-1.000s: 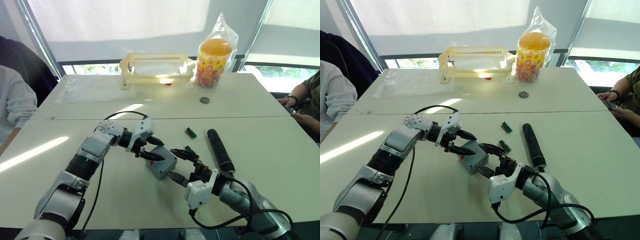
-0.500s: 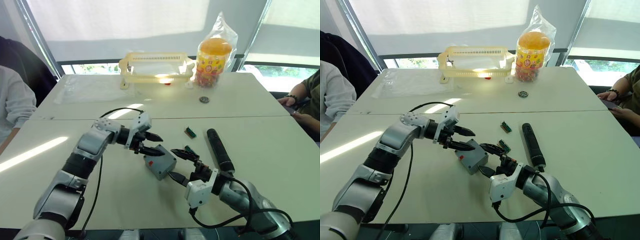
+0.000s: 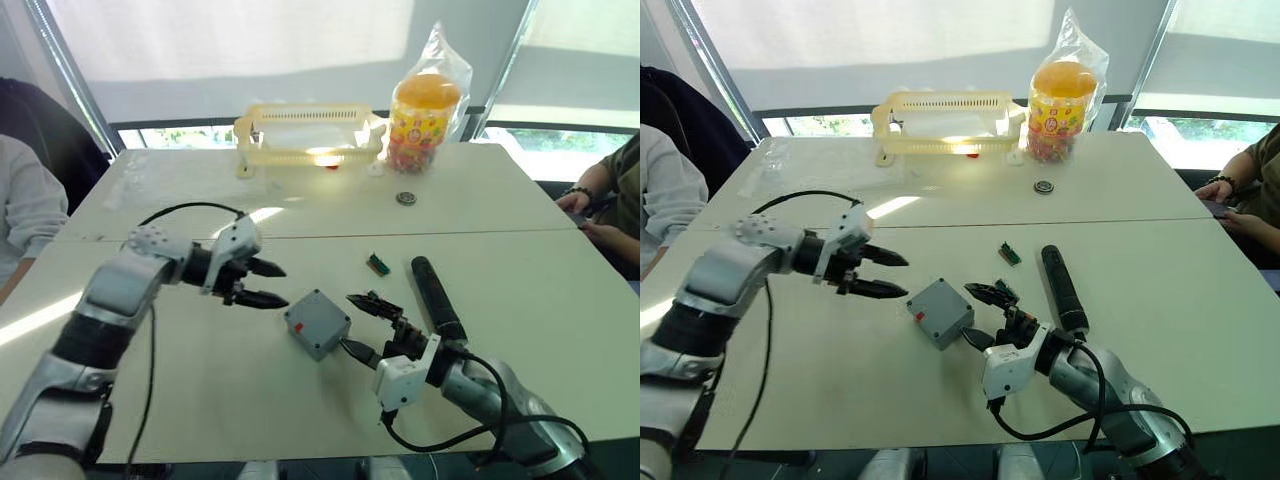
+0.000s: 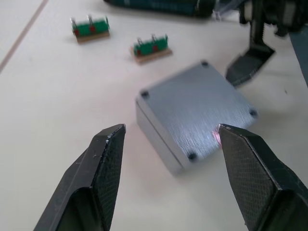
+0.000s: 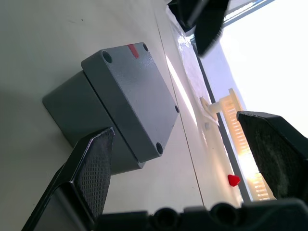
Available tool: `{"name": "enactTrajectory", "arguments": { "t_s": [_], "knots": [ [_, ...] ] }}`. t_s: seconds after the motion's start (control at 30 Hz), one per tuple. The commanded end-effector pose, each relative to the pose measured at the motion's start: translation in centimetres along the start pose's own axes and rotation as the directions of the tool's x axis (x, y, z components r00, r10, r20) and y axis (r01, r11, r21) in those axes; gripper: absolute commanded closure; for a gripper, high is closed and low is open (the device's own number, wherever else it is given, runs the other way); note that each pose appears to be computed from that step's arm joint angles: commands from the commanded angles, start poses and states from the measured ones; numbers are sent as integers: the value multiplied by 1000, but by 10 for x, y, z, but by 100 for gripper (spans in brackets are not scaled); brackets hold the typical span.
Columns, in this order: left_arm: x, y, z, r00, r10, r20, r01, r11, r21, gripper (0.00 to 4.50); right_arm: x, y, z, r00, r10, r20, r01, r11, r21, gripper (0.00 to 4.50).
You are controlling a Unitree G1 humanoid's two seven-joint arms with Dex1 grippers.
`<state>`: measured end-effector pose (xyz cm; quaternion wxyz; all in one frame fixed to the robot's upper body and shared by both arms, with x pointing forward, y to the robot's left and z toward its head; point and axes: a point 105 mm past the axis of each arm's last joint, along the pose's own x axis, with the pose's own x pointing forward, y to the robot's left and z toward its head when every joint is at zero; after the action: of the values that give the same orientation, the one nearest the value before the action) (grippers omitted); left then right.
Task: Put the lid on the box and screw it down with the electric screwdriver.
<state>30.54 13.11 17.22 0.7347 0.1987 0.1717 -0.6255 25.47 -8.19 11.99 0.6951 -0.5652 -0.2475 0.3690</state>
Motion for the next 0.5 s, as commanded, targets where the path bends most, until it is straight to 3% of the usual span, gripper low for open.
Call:
{"name": "enactTrajectory", "arguments": {
  "t_s": [0.03,0.17,0.5],
  "knots": [
    [-7,-15,5,1000,-18,-10,19,999,39,136,-2,-12,0,999,-53,1,53,999,-2,5],
    [-3,-11,-16,998,39,-49,-37,999,35,136,-4,-21,4,996,-88,7,87,993,81,5],
    [20,6,-21,998,65,-25,-62,995,80,136,-7,-17,4,999,-49,4,49,996,78,5]
  ]
}}
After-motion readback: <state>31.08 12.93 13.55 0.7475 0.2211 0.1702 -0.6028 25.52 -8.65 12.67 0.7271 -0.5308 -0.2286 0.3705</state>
